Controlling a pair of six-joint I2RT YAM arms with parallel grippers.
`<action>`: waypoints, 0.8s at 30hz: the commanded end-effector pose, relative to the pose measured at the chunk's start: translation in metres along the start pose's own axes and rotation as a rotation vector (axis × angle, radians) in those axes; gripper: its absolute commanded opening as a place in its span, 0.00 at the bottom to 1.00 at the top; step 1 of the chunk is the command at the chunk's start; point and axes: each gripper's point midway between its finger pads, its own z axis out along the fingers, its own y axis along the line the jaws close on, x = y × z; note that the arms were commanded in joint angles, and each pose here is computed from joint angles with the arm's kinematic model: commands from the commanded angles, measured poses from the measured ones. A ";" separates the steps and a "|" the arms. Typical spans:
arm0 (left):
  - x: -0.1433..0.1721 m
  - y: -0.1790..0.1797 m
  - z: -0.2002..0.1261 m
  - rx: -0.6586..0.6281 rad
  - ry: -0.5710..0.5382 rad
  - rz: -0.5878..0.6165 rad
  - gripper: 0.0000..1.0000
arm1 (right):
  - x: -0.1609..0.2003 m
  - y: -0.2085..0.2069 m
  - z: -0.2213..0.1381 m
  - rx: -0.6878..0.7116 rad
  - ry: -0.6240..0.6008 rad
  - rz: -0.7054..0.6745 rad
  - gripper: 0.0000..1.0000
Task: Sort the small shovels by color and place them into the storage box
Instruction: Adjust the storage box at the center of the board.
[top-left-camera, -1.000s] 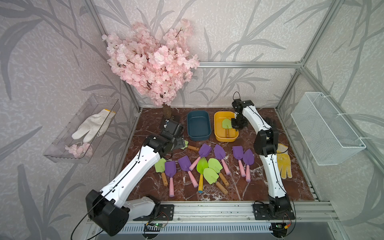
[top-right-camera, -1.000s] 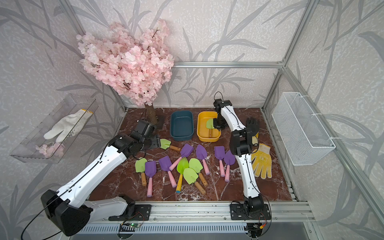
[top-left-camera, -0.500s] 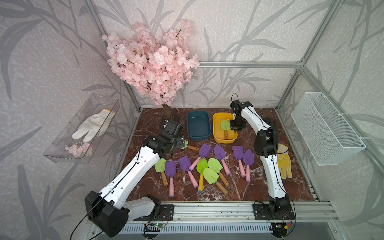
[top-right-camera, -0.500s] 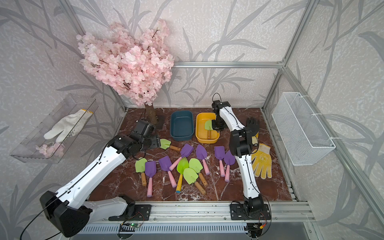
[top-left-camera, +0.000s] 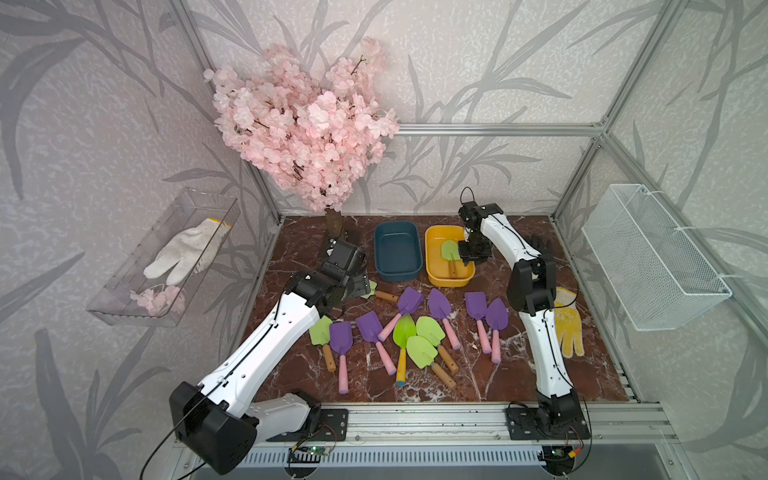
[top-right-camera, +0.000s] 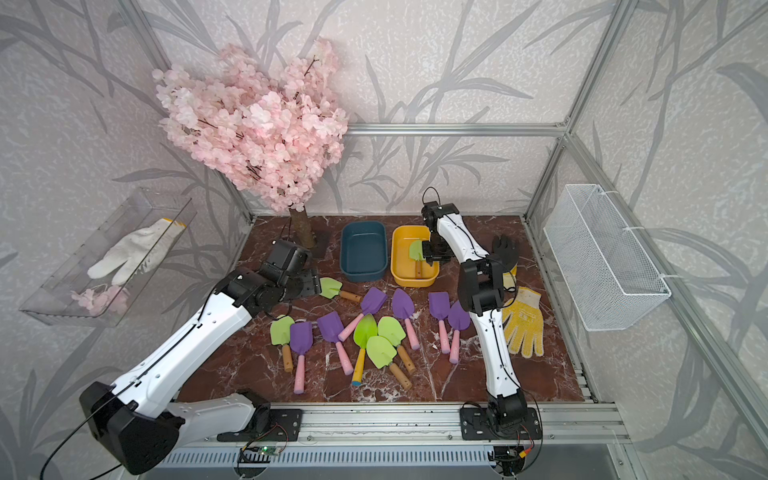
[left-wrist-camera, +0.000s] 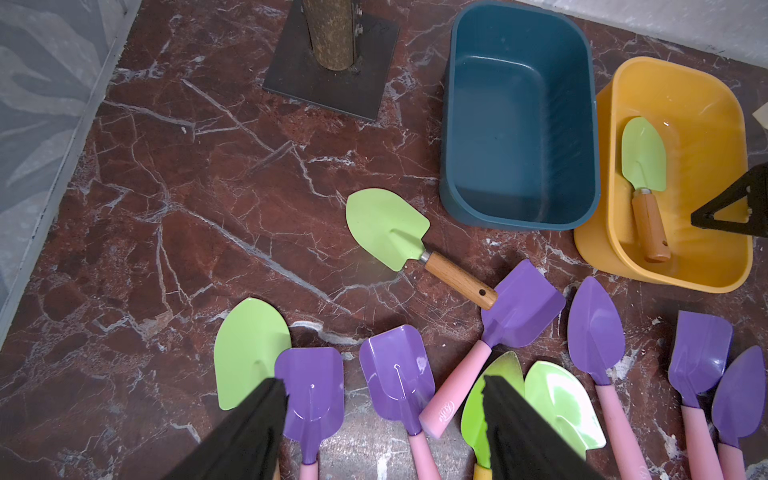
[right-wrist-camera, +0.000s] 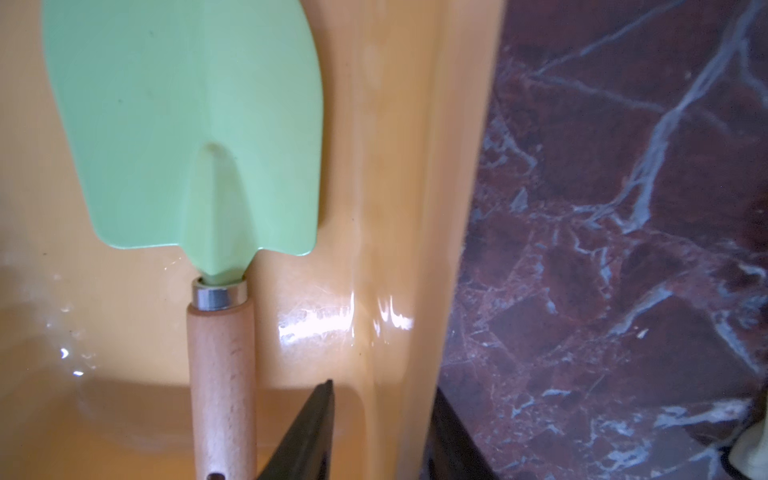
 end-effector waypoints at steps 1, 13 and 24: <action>-0.004 0.002 -0.011 0.005 -0.018 0.002 0.78 | -0.004 -0.002 -0.038 0.007 -0.067 0.010 0.43; 0.003 0.018 -0.030 -0.031 -0.029 -0.029 0.77 | 0.005 -0.022 -0.141 0.043 -0.237 0.062 0.53; 0.042 0.040 -0.022 -0.139 0.072 -0.099 0.76 | 0.069 -0.027 -0.201 -0.017 -0.330 0.074 0.54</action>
